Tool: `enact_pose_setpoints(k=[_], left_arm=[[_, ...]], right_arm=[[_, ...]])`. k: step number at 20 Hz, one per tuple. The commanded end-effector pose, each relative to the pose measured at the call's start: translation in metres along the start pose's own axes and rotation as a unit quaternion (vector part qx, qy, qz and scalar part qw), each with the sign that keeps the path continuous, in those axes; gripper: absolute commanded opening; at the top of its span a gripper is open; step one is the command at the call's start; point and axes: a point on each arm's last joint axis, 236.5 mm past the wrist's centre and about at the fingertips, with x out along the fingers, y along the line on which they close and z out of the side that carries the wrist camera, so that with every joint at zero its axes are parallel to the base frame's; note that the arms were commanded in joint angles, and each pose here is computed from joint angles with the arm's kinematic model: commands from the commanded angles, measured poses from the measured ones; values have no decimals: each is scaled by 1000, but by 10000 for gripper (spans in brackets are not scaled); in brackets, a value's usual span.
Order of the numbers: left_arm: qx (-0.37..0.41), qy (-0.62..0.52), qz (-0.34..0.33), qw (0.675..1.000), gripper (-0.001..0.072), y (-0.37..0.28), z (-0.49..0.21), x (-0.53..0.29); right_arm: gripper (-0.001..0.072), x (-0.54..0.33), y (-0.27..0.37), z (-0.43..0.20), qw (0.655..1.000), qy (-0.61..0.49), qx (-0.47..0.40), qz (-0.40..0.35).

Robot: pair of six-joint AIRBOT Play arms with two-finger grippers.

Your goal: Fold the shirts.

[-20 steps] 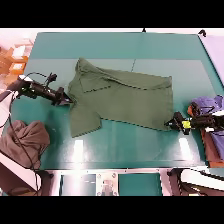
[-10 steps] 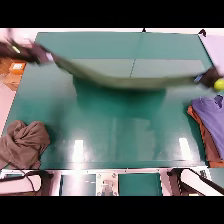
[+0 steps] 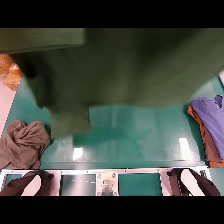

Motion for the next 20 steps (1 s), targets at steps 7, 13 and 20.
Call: enact_pose_setpoints(k=[7, 13, 20], left_arm=[[-174, 170, 98, 965, 26, 107, -159, 28], [-352, 343, 115, 863, 26, 181, -465, 76], [-438, 360, 193, 801, 26, 250, -637, 90]], right_arm=[[15, 52, -78, -117, 987, 117, 108, -34], [15, 143, -120, -403, 902, 332, 275, -28], [15, 198, -155, -589, 795, 396, 457, -40]])
